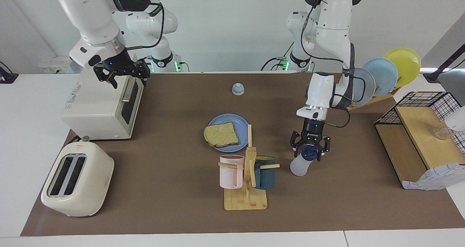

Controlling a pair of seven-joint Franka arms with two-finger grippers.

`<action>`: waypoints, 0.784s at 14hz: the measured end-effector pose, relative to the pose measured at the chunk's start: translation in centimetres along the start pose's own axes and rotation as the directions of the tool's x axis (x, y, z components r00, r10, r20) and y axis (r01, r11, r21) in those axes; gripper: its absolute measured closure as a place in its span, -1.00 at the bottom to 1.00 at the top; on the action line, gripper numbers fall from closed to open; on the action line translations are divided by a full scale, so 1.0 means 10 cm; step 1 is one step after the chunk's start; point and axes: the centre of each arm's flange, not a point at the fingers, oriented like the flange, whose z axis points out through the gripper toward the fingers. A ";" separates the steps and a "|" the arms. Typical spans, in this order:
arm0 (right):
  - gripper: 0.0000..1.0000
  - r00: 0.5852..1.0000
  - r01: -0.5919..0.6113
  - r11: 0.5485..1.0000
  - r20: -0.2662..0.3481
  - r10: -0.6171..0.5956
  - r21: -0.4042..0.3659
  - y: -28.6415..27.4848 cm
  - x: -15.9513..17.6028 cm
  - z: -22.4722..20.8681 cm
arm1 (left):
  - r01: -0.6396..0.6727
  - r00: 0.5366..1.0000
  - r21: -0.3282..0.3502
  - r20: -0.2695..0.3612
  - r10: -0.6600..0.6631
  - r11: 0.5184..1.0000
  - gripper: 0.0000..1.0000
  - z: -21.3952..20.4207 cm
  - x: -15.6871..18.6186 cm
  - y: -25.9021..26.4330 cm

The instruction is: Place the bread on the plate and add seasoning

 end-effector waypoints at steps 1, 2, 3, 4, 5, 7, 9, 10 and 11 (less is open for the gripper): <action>-1.00 1.000 -0.001 1.000 -0.002 0.001 0.001 0.01 0.00 -0.01 | -0.002 1.000 -0.005 0.008 0.002 1.000 -1.00 -0.13 -0.04 0.03; -1.00 1.000 -0.002 1.000 -0.004 0.002 0.005 0.01 0.00 -0.02 | -0.008 0.999 -0.010 0.032 0.008 1.000 -1.00 -0.24 -0.07 0.09; -1.00 1.000 -0.002 1.000 -0.009 0.002 0.006 0.01 0.00 -0.04 | -0.009 0.997 -0.011 0.077 0.010 1.000 -1.00 -0.33 -0.08 0.20; -1.00 1.000 -0.002 1.000 -0.016 0.003 0.006 0.01 -0.01 -0.07 | 0.005 0.992 -0.011 0.128 -0.004 1.000 -1.00 -0.41 -0.04 0.37; -1.00 1.000 -0.004 1.000 -0.022 0.004 0.006 0.02 -0.02 -0.10 | 0.034 0.985 -0.011 0.169 -0.032 0.999 -1.00 -0.51 0.02 0.60; -1.00 1.000 -0.010 1.000 -0.027 0.010 0.006 0.05 -0.03 -0.13 | 0.097 0.967 0.005 0.235 -0.096 0.995 -1.00 -0.74 0.20 1.02; -1.00 1.000 -0.014 1.000 -0.028 0.014 0.007 0.07 -0.03 -0.13 | 0.126 0.940 0.071 0.311 -0.141 0.990 -1.00 -0.94 0.49 1.24; -1.00 1.000 -0.015 1.000 -0.028 0.015 0.007 0.08 -0.03 -0.13 | 0.139 0.921 0.113 0.350 -0.170 0.984 -1.00 -1.04 0.70 1.26; -1.00 0.999 -0.016 1.000 -0.028 0.016 0.007 0.08 -0.03 -0.13 | 0.154 0.900 0.148 0.386 -0.200 0.977 -1.00 -1.15 0.93 1.24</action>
